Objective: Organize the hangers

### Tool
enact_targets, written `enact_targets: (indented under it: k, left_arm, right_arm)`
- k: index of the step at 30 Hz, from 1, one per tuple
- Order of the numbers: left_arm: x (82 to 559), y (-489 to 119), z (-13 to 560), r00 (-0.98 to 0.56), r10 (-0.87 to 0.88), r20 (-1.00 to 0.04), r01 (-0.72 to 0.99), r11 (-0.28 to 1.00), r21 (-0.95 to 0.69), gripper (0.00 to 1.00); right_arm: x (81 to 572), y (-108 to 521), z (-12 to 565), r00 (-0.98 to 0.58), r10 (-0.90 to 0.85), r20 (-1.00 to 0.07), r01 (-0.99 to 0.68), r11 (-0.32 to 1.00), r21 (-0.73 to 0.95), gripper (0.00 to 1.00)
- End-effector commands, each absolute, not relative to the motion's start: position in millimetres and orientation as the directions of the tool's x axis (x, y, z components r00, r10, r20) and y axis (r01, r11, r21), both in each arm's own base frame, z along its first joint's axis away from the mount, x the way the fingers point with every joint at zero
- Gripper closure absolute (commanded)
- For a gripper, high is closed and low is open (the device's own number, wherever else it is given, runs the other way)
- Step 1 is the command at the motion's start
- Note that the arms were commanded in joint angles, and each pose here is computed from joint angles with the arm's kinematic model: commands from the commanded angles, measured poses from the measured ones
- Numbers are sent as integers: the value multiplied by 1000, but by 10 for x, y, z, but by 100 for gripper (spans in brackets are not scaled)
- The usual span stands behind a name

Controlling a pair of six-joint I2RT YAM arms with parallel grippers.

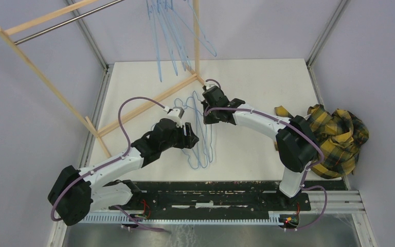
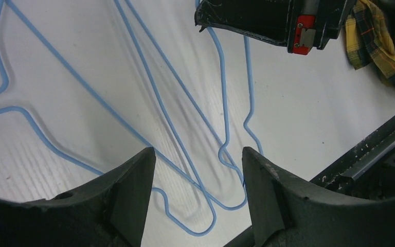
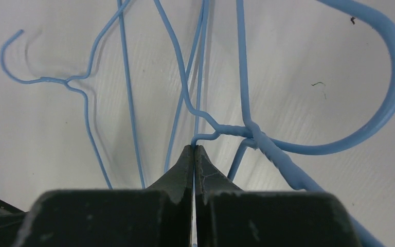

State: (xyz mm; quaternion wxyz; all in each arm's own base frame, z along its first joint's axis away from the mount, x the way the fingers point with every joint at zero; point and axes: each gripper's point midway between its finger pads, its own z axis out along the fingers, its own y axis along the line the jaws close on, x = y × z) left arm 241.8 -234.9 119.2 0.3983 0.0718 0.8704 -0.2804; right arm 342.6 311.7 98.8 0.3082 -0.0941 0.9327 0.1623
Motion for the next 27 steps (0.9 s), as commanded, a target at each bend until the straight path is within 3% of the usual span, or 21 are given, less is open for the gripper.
enact_targets:
  k: [1,18,27]
  left_arm:
    - [2607,-2586,1421,-608,-203,-768,337,810,-481,31]
    - [2590,-3061,1127,-624,-167,-763,356,809,-468,32]
    - [2641,-3067,1050,-608,-155,-779,345,832,-435,50]
  right_arm:
    - [3447,3216,1156,-774,-48,-631,-300,905,300,99]
    - [3363,3323,1366,-772,-55,-633,-354,865,357,99]
    - [3289,3298,1499,-766,-60,-640,-373,852,367,99]
